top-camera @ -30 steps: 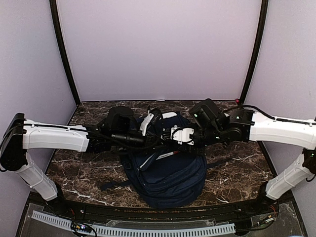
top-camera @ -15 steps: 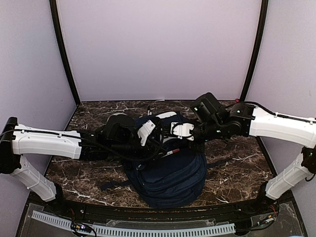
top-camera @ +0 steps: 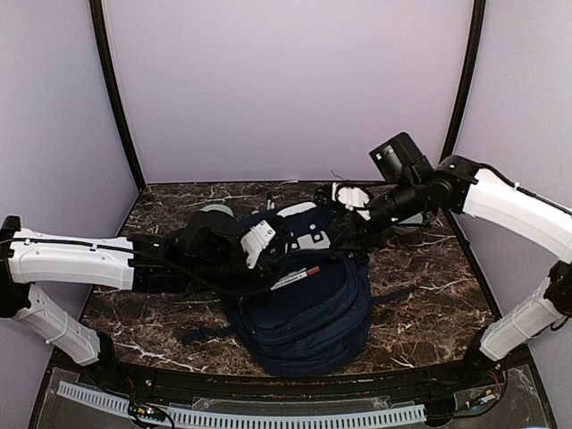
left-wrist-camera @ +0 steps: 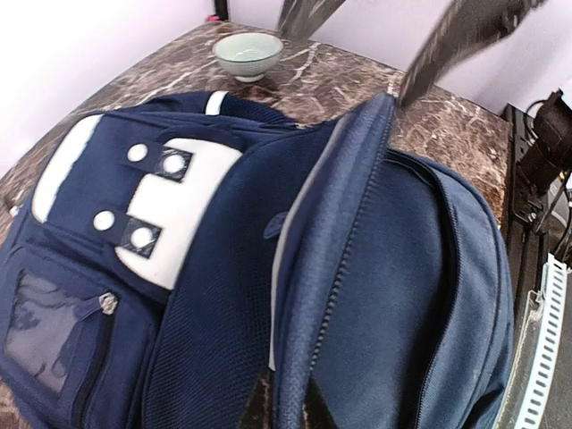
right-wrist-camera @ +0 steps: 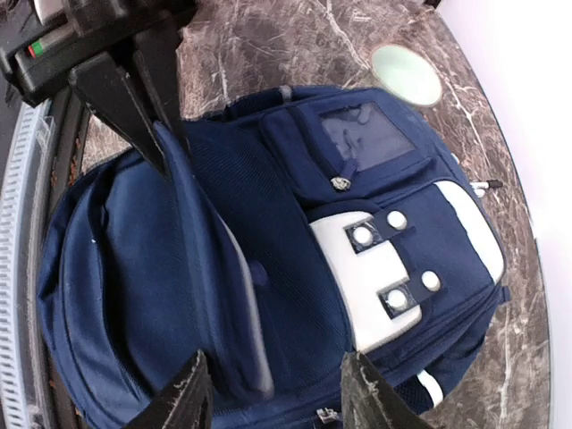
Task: Pack the student bag
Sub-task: Move the student bag to the center of the board.
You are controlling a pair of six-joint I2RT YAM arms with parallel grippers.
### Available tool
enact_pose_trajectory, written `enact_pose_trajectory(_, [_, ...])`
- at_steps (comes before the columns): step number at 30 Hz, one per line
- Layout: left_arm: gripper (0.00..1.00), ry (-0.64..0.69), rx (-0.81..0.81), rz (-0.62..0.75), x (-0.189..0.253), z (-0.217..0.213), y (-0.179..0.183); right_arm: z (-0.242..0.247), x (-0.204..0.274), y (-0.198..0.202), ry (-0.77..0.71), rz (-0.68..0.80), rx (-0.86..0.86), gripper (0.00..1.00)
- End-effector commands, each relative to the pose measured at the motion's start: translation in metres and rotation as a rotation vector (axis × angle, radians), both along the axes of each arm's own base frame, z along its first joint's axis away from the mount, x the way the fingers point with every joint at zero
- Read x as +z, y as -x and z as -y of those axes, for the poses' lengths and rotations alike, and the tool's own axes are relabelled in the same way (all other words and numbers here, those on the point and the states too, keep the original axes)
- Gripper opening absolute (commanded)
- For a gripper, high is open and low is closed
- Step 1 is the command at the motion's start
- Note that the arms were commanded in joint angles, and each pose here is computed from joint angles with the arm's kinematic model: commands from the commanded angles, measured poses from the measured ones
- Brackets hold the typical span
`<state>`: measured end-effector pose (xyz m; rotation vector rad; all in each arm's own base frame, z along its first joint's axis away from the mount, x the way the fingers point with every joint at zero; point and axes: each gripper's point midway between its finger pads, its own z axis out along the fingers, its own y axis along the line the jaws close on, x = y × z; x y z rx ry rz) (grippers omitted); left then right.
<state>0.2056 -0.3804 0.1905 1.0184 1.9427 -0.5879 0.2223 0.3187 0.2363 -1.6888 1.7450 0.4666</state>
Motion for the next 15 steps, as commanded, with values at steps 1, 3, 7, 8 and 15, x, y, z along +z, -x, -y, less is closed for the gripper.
enact_pose_trajectory(1, [0.00,-0.020,0.086,-0.035,0.012,-0.045,0.011,0.020,0.037,-0.028,-0.137,-0.053,-0.033,0.50])
enact_pose_trajectory(3, [0.00,-0.029,0.109,-0.069,0.010,-0.058,0.016,0.031,0.039,-0.066,-0.179,-0.066,-0.155,0.50])
enact_pose_trajectory(7, [0.00,0.002,0.153,-0.106,0.015,-0.077,0.024,0.040,0.015,-0.137,-0.176,-0.105,-0.356,0.46])
enact_pose_trajectory(8, [0.00,0.003,0.170,-0.108,0.015,-0.083,0.025,0.042,0.007,-0.152,-0.167,-0.114,-0.399,0.45])
enact_pose_trajectory(15, [0.00,0.004,0.287,-0.115,0.017,-0.118,0.025,0.037,-0.066,-0.221,-0.084,-0.242,-0.576,0.41])
